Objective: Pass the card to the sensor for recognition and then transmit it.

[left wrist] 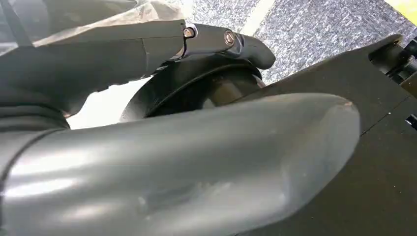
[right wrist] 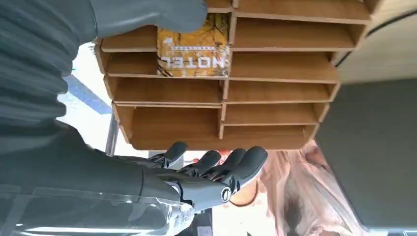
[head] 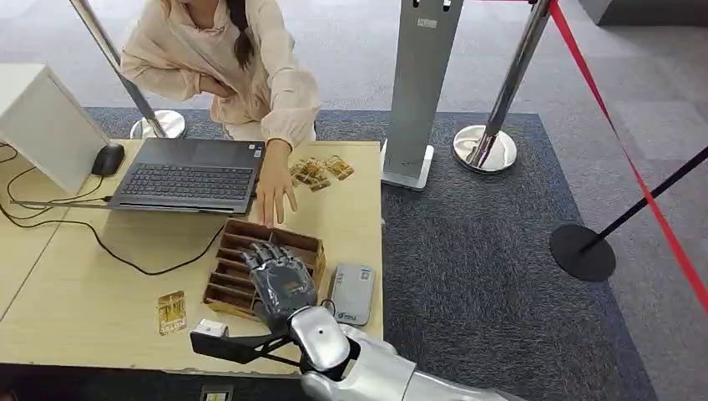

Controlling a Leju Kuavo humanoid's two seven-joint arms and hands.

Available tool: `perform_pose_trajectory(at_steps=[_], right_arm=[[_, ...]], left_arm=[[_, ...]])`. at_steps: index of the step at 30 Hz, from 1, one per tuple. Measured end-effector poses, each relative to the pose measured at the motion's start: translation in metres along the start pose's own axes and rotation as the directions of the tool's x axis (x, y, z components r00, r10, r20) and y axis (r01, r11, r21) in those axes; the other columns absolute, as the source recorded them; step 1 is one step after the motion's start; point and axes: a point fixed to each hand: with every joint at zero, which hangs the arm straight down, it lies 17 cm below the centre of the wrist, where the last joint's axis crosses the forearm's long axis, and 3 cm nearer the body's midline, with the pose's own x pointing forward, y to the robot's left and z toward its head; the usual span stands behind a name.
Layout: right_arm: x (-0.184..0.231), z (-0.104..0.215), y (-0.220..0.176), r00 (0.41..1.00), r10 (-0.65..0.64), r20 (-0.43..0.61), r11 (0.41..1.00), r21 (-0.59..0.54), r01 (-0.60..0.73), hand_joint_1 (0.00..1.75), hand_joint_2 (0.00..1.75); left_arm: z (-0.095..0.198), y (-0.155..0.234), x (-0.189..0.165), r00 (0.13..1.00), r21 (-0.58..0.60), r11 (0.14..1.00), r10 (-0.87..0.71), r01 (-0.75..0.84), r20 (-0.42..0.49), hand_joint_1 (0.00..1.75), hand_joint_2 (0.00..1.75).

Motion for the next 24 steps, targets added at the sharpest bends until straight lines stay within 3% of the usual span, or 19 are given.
perform_pose_trajectory(at_steps=[24], right_arm=[[-0.013, 0.003, 0.012, 0.998, 0.049, -0.038, 0.997, 0.057, -0.047, 0.45, 1.75]], left_arm=[[0.0, 0.001, 0.0, 1.0, 0.001, 1.0, -0.004, 0.004, 0.0, 0.0, 0.0]])
